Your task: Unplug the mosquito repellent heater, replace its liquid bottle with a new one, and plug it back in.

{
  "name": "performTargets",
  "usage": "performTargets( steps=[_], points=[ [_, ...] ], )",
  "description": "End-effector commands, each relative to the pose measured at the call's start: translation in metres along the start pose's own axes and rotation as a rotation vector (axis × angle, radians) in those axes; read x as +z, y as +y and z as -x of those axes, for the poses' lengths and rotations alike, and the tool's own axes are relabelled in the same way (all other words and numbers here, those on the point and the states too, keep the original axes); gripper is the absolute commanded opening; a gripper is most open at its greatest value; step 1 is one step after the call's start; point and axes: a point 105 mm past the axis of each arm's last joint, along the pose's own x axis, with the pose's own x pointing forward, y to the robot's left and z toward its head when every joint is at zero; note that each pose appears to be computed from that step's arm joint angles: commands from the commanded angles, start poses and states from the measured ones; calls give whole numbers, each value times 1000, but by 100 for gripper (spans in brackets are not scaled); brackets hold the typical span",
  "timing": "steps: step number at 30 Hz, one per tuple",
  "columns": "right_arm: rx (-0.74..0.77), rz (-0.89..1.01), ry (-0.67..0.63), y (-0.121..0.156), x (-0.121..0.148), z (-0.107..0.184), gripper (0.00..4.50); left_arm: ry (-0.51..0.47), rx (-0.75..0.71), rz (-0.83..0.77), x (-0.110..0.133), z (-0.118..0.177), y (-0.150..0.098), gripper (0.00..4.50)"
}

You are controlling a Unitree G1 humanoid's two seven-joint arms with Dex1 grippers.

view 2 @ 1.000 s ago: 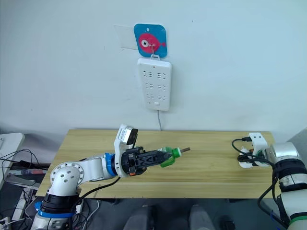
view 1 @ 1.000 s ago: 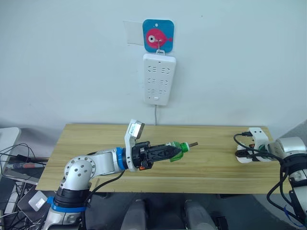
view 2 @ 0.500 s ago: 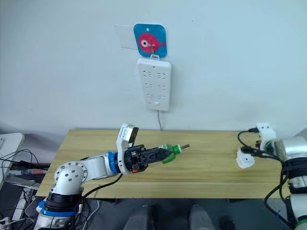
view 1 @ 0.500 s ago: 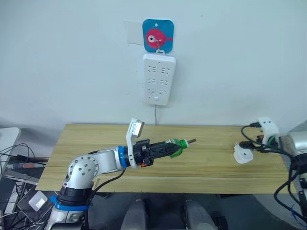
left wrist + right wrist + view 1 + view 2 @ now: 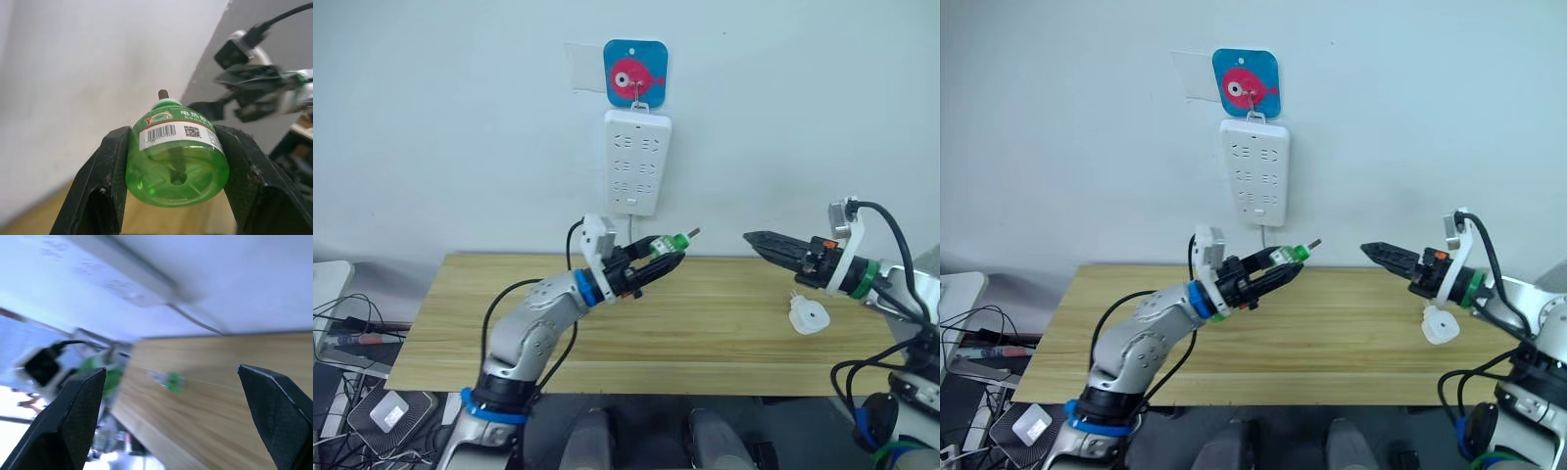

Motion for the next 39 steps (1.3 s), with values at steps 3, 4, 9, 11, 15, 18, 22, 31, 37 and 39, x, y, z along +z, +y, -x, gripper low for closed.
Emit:
performTargets(
  steps=[3,4,9,11,15,18,22,31,37,39],
  points=[
    [16,-77,-99,36,-2,-17,447,-32,-41,-109,8,-12,-8,229],
    [6,-78,-101,38,-4,-20,447,-33,-51,-115,8,-15,-11,229],
    [-13,-98,-135,44,-5,-29,447,-33,-91,-145,6,-21,-21,229],
    [3,-101,-132,49,-8,-33,447,-37,-96,-143,5,-23,-26,229],
    [10,-118,-145,52,-9,-37,447,-38,-108,-140,5,-23,-31,229],
    [13,-122,-145,53,-10,-38,431,-38,-108,-146,6,-24,-32,229],
    [15,-128,-149,54,-12,-38,320,-38,-108,-156,7,-24,-32,229],
    [38,-149,-172,57,-9,-40,85,-34,-102,-158,4,-23,-31,229],
    [-2,-160,-193,51,-2,-39,85,5,-99,-148,0,-17,-28,392],
    [-53,-114,-155,41,-3,-34,85,38,-88,-168,-1,-10,-24,450]
  ],
)
